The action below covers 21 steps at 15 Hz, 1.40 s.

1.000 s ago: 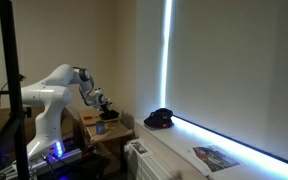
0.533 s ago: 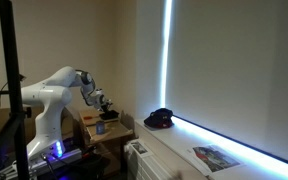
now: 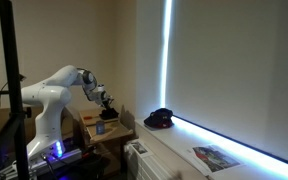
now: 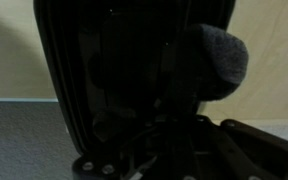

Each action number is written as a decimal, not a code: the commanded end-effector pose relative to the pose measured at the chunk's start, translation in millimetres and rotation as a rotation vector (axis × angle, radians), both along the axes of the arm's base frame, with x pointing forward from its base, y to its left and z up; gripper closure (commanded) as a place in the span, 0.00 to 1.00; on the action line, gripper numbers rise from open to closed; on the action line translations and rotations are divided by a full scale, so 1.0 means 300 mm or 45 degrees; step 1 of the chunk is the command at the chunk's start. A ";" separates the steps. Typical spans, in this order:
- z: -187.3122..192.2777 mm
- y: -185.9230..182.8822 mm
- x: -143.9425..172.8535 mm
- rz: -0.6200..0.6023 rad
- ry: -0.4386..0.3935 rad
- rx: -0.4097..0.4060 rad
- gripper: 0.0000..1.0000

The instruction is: Remove the sock from the dish and put it on the sliding tray

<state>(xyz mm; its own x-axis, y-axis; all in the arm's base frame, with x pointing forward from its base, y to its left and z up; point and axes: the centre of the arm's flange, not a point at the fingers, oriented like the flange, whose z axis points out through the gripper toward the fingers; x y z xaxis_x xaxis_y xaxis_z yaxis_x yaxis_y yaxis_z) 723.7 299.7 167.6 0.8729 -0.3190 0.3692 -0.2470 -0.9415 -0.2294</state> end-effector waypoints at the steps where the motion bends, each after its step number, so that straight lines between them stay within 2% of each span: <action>1: 0.213 -0.025 -0.042 0.098 0.043 0.126 0.99; 4: 0.442 -0.043 -0.100 0.172 0.036 0.125 0.99; 10: 0.850 -0.178 -0.217 0.141 0.064 -0.005 0.99; 12: 0.956 -0.250 -0.292 0.113 0.135 -0.028 0.99; 14: 1.017 -0.332 -0.386 0.069 0.251 -0.048 0.99; 16: 1.009 -0.434 -0.484 0.010 0.369 -0.048 0.99; 17: 0.973 -0.478 -0.509 -0.042 0.407 -0.098 0.99; 20: 0.730 -0.545 -0.508 -0.163 0.446 -0.122 0.99; 21: 0.652 -0.551 -0.500 -0.196 0.471 -0.101 0.99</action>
<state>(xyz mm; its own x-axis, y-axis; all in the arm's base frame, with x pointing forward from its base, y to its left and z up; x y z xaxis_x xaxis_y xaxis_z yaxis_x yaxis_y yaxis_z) 583.1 146.1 434.6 0.9218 -0.3764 0.0923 -0.3739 -0.9264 -0.0434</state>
